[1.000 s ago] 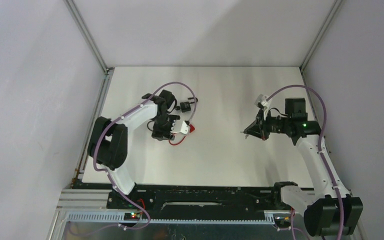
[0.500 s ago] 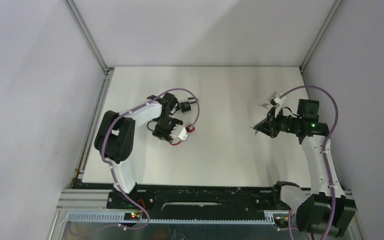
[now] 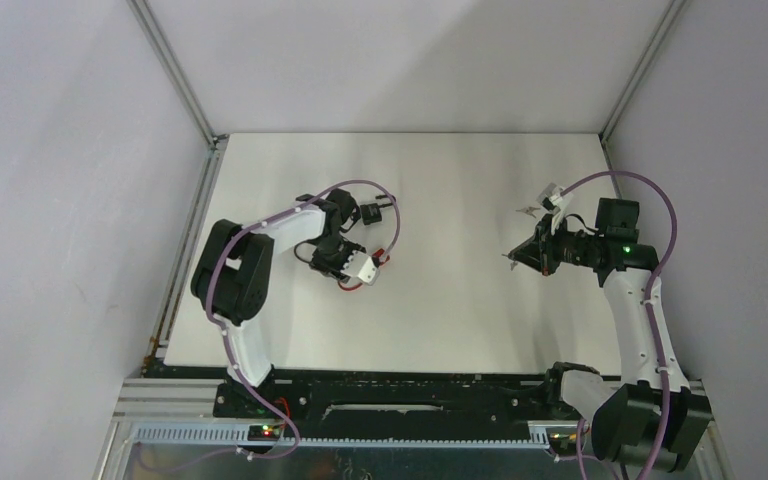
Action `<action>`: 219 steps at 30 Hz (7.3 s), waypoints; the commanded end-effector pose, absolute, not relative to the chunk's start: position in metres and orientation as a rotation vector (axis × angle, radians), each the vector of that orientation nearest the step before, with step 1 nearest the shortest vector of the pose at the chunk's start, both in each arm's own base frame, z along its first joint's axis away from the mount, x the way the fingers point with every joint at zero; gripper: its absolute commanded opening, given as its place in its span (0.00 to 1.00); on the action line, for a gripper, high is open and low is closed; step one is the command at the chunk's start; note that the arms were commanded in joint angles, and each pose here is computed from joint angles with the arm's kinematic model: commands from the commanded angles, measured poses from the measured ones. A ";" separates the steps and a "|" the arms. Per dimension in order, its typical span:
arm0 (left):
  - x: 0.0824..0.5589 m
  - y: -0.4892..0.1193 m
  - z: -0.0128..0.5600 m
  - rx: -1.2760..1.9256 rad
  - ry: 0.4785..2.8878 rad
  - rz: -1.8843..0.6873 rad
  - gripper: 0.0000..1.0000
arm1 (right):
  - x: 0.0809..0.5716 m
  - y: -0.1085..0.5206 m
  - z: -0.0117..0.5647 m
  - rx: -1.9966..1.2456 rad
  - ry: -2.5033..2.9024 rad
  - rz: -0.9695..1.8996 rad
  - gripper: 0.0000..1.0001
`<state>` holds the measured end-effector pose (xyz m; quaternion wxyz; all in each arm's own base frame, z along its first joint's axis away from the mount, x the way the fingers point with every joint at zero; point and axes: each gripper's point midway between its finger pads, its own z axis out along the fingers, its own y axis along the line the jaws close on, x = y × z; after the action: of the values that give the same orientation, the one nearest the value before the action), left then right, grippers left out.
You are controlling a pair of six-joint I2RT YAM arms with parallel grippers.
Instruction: Unlock with the key
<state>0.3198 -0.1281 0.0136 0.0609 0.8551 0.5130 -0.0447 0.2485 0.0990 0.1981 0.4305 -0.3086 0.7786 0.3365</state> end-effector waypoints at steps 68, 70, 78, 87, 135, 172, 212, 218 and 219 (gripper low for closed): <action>0.110 -0.339 0.267 2.171 1.455 -1.202 0.00 | 0.120 0.242 0.302 -1.752 1.116 0.547 0.00; 0.110 -0.339 0.267 2.170 1.454 -1.194 0.00 | 0.121 0.243 0.301 -1.753 1.122 0.548 0.00; 0.111 -0.340 0.269 2.164 1.450 -1.183 0.00 | 0.123 0.246 0.296 -1.766 1.141 0.544 0.00; 0.113 -0.341 0.267 2.163 1.465 -1.165 0.00 | 0.124 0.248 0.294 -1.764 1.160 0.541 0.00; 0.111 -0.345 0.275 2.105 1.454 -1.226 0.00 | 0.145 0.236 0.259 -1.752 1.199 0.422 0.00; 0.128 -0.351 0.263 2.065 1.543 -1.164 0.00 | 0.145 0.235 0.266 -1.778 1.176 0.281 0.00; 0.172 -0.359 0.218 1.958 1.895 -0.909 0.00 | 0.160 0.260 0.242 -1.900 1.170 -0.059 0.00; 0.175 -0.358 0.214 1.956 1.928 -0.882 0.00 | 0.161 0.263 0.238 -1.922 1.157 -0.104 0.00; 0.177 -0.359 0.213 1.952 1.934 -0.871 0.00 | 0.160 0.264 0.238 -1.926 1.155 -0.105 0.00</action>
<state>0.1641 -0.3418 0.2032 0.0875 0.6749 0.6693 -0.2983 0.1653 0.2405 0.2166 0.3956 -0.7781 0.4837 -0.0643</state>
